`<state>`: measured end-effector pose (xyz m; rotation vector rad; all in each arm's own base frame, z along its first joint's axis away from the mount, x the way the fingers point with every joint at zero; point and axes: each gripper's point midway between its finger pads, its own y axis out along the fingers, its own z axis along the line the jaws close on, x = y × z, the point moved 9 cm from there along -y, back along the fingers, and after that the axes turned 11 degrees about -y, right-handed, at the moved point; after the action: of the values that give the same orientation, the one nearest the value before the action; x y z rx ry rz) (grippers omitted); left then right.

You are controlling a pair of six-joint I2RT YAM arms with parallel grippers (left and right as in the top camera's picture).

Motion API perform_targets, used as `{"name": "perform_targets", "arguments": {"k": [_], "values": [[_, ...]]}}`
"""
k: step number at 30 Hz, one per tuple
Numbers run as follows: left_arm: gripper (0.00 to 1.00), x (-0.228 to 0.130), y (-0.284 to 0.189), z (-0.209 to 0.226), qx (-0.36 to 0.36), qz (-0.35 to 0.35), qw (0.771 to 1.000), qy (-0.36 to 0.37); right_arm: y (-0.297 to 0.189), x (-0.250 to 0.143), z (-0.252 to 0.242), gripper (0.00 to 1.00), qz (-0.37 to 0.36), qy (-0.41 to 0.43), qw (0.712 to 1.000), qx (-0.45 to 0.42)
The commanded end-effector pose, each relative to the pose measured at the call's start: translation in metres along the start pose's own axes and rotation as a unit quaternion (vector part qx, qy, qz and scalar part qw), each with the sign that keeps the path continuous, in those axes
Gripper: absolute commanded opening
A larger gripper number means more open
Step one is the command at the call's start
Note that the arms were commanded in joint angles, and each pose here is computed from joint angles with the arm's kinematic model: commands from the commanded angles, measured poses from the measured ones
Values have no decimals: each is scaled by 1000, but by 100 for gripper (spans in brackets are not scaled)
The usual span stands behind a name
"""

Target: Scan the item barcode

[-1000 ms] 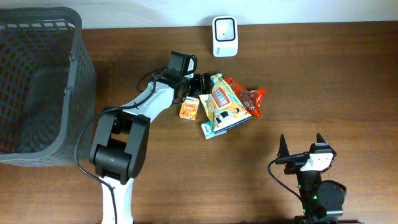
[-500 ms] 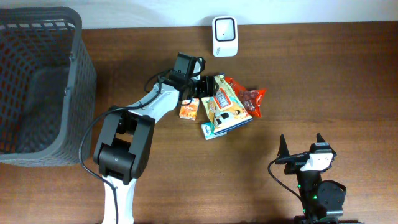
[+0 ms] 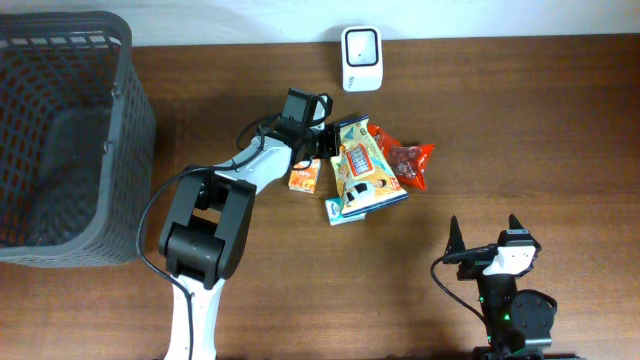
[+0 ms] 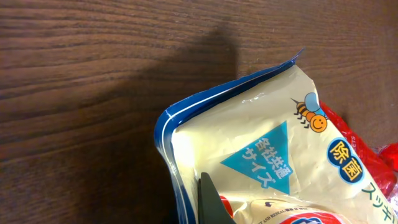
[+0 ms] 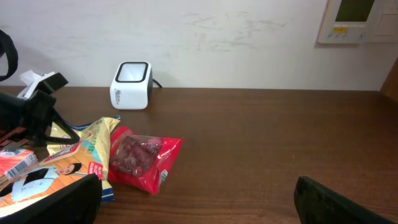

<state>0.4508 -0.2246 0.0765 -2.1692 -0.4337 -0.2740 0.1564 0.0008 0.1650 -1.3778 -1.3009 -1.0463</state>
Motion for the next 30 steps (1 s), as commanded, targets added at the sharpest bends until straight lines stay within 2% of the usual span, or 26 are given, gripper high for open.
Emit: {"name": "perform_targets", "arguments": {"k": [1, 7, 15, 19, 21, 25, 28, 30], "values": [[0, 2, 4, -6, -22, 12, 1000, 10, 0, -3, 1, 98, 5, -4, 1000, 1], [0, 40, -45, -41, -60, -43, 995, 65, 0, -3, 1, 98, 5, -4, 1000, 1], [0, 61, -121, -87, -86, -120, 980, 131, 0, -3, 1, 98, 5, -4, 1000, 1], [0, 71, -163, -93, 3, -194, 964, 181, 0, -3, 1, 99, 5, -4, 1000, 1], [0, 75, -187, -94, 59, -231, 949, 207, 0, -3, 1, 98, 5, -4, 1000, 1], [0, 83, -238, -89, 212, -307, 895, 245, 0, -3, 1, 98, 5, -4, 1000, 1], [0, 86, -253, -81, 299, -321, 861, 259, 0, -3, 1, 98, 5, -4, 1000, 1], [0, 81, -249, -73, 331, -294, 854, 273, 0, -3, 1, 98, 5, -4, 1000, 1]]}}
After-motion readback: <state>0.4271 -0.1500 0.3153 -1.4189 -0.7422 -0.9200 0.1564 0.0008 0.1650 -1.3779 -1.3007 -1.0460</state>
